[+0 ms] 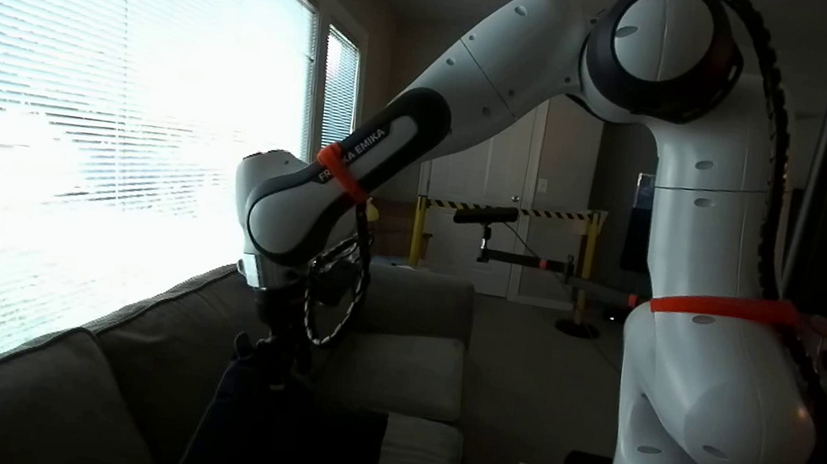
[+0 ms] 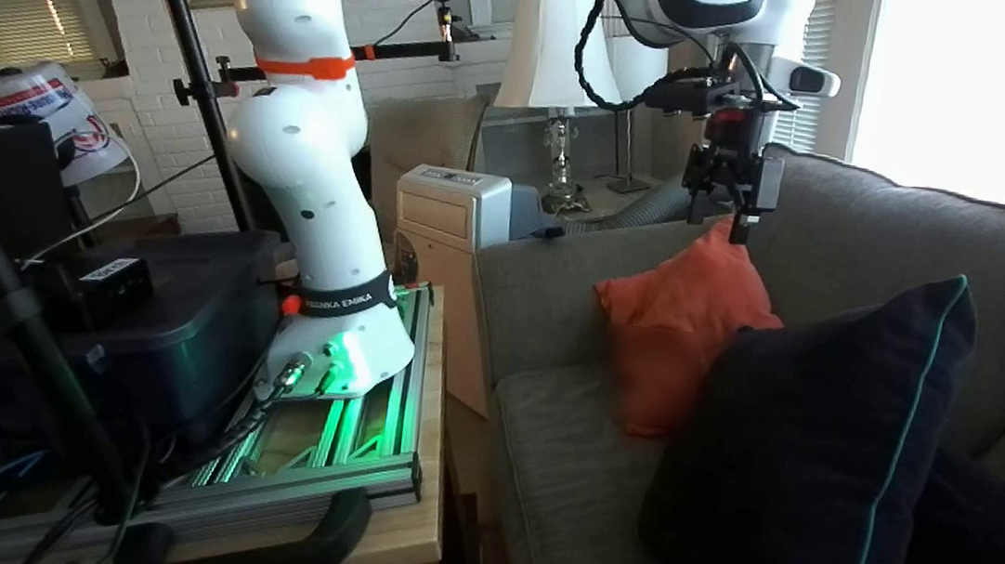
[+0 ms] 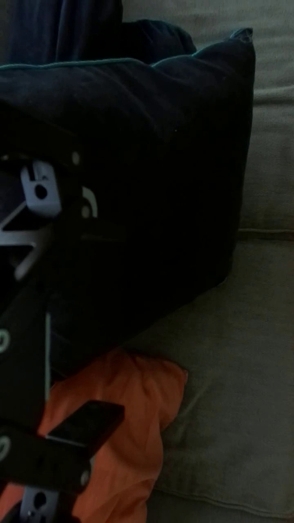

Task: Move the left black pillow to the right

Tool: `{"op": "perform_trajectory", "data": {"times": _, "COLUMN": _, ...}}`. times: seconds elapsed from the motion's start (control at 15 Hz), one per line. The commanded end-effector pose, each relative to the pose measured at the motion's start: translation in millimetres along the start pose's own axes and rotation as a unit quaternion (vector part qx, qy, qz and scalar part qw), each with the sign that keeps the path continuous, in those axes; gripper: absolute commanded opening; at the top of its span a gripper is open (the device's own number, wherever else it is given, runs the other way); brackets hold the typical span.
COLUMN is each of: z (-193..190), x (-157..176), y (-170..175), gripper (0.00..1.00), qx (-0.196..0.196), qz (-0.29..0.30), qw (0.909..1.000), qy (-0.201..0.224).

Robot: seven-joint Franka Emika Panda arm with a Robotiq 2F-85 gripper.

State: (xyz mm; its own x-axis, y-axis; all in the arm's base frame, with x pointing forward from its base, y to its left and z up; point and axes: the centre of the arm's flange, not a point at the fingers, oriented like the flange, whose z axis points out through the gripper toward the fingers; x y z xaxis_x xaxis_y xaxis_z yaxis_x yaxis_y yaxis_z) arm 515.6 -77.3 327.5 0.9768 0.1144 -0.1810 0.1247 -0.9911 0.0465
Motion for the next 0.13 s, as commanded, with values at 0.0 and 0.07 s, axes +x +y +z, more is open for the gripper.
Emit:
{"op": "perform_trajectory", "data": {"times": 0.0, "z": -0.1, "x": -0.1, "y": 0.0, "gripper": 1.00, "qx": 0.000, "qz": 0.000, "qw": 1.0000, "qy": 0.000}}
{"op": "perform_trajectory", "data": {"times": 0.07, "z": -0.3, "x": -0.2, "y": 0.0, "gripper": 1.00, "qx": 0.000, "qz": 0.000, "qw": 1.0000, "qy": 0.000}}
